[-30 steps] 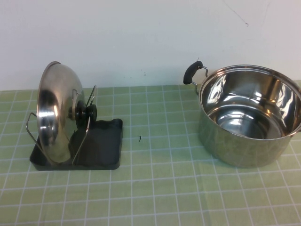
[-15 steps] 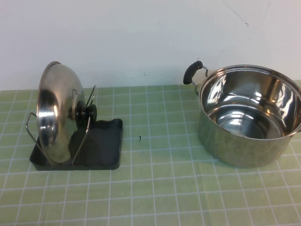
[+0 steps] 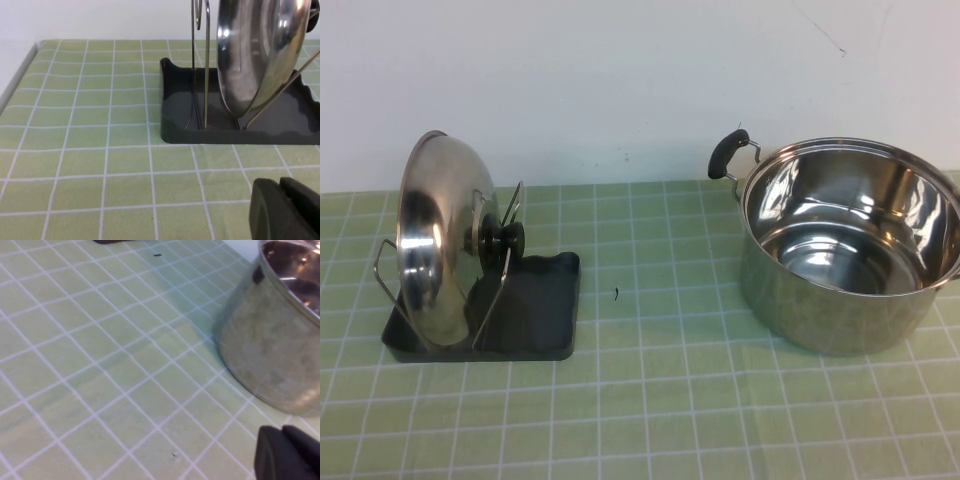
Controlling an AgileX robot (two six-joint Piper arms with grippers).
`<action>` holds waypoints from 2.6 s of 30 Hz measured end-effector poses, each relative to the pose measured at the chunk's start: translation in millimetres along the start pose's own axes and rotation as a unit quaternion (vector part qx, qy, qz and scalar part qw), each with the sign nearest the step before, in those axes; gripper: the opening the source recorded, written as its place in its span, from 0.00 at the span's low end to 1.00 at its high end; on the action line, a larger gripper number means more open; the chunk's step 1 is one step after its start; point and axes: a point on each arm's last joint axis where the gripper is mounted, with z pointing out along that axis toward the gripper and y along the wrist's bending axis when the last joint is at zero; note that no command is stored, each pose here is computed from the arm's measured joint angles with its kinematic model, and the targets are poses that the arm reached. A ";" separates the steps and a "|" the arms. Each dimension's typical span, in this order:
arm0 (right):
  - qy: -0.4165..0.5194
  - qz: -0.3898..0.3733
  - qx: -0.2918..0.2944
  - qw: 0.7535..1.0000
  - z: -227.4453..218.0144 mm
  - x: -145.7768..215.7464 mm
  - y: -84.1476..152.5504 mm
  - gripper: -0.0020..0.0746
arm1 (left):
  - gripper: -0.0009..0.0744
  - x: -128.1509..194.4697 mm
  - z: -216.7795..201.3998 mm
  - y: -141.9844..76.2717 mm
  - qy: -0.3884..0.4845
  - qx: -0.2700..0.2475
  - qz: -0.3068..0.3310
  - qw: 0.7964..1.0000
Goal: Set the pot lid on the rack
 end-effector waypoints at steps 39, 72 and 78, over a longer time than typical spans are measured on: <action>0.050 0.186 0.272 0.943 3.9 46.9 -6.8 0.02 | 0.01 0.2 0.0 0.0 0.001 0.000 0.000 1.000; 0.044 0.203 0.273 0.939 4.0 46.8 -6.9 0.02 | 0.01 0.2 0.0 0.0 0.001 0.000 0.000 1.000; 0.044 0.203 0.273 0.939 4.0 46.8 -6.9 0.02 | 0.01 0.2 0.0 0.0 0.001 0.000 0.000 1.000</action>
